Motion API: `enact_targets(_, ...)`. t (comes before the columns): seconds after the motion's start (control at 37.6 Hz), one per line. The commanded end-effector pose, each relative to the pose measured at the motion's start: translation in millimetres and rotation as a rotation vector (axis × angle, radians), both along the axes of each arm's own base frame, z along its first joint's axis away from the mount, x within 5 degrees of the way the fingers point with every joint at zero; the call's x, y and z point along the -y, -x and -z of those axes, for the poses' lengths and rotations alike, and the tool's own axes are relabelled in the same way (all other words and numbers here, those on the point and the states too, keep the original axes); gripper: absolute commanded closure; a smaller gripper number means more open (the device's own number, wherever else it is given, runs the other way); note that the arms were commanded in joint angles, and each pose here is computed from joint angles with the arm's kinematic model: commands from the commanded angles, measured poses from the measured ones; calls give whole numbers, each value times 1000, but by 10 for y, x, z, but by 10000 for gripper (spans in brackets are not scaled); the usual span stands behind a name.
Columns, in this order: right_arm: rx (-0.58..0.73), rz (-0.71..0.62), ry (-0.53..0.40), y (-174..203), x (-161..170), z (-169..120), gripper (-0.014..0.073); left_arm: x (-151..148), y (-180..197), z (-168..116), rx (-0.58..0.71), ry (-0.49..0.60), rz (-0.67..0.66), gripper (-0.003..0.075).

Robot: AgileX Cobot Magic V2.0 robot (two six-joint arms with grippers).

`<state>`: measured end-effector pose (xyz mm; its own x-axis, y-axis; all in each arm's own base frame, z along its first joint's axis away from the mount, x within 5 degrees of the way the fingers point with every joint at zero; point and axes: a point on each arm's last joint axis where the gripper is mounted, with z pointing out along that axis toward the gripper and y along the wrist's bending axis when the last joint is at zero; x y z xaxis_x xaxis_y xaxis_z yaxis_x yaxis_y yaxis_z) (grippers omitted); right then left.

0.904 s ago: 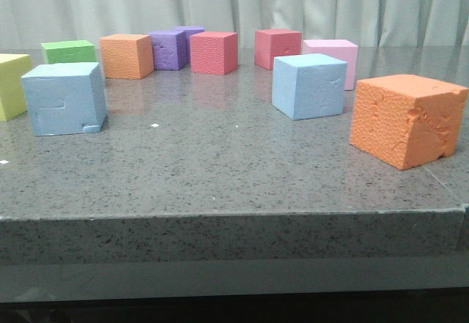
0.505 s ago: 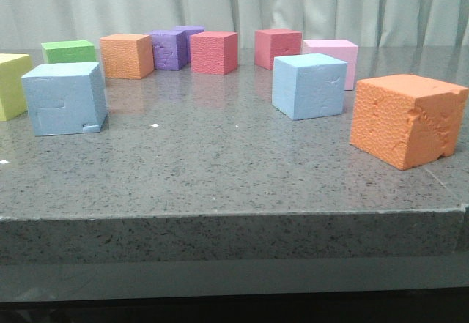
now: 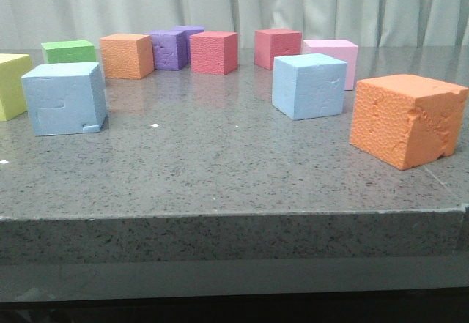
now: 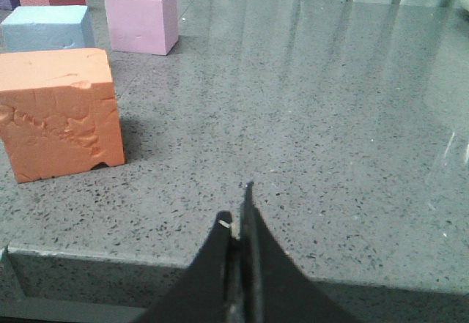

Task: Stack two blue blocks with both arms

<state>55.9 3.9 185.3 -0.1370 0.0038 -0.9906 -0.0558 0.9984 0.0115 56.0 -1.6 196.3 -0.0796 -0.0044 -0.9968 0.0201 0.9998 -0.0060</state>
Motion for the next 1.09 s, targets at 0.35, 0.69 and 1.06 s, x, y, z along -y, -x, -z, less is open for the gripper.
enact_targets(0.35,105,13,7,9,11,-105,662,-6,10,-76,99,11,-7,741)
enact_targets(0.69,116,14,6,8,12,-115,662,-17,18,-186,220,84,-16,741)
enact_targets(1.06,245,27,1,13,22,-232,662,-36,40,-290,337,117,-30,741)
